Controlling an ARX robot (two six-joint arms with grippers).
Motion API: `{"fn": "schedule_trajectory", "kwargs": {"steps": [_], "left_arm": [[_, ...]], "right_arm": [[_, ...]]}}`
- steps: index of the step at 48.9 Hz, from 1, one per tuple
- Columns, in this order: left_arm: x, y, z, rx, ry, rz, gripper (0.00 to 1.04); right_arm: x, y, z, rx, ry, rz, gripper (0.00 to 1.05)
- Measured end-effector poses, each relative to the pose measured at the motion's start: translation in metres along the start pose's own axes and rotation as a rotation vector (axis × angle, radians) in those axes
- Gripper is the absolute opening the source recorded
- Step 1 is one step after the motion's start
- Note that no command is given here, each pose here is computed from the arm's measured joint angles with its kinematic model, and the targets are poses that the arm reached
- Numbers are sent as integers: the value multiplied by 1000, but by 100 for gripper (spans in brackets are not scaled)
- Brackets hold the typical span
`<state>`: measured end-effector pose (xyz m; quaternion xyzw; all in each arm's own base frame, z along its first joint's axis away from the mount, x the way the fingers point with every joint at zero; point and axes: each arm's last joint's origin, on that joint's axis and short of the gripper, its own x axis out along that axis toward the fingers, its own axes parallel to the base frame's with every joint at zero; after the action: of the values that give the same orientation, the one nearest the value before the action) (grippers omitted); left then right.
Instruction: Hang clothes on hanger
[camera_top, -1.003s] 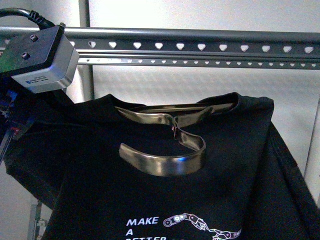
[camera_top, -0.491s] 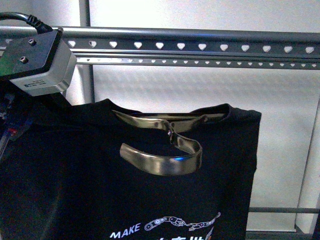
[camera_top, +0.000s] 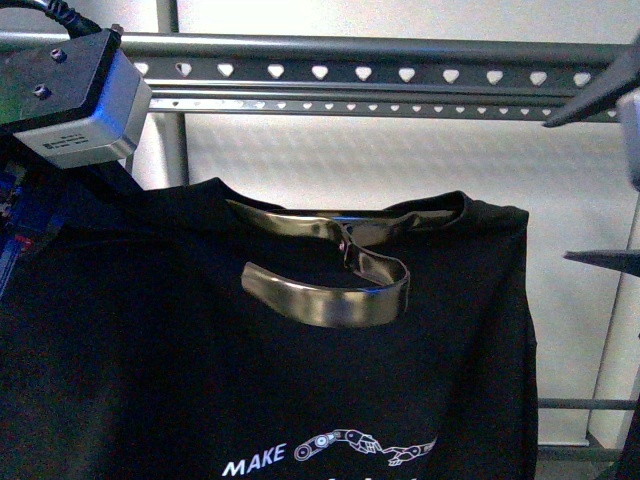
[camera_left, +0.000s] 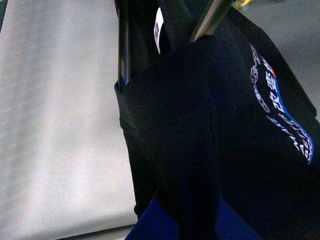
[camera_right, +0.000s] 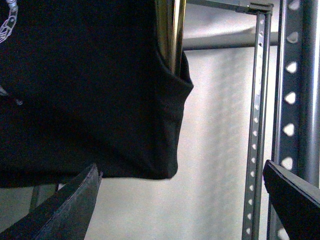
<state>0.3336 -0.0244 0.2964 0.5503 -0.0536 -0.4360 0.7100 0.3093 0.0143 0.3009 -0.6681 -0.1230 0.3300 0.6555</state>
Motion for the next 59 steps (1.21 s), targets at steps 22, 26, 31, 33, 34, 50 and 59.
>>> {"fn": "schedule_trajectory", "kwargs": {"steps": [22, 26, 31, 33, 34, 50, 59], "left_arm": [[0, 0, 0, 3, -1, 0, 4], [0, 0, 0, 4, -1, 0, 4], [0, 0, 0, 4, 0, 0, 4], [0, 0, 0, 4, 0, 0, 4], [0, 0, 0, 4, 0, 0, 4], [-1, 3, 2, 16, -16, 9, 32], [-2, 3, 2, 17, -16, 12, 60]], "right_arm": [[82, -8, 3, 120, 51, 79, 75], [89, -9, -2, 152, 71, 73, 61], [89, -9, -7, 198, 88, 68, 43], [87, -9, -10, 211, 94, 67, 34], [87, -9, -12, 216, 96, 66, 31], [74, 33, -29, 319, 102, 138, 4], [65, 65, -36, 381, 125, 190, 4]]}}
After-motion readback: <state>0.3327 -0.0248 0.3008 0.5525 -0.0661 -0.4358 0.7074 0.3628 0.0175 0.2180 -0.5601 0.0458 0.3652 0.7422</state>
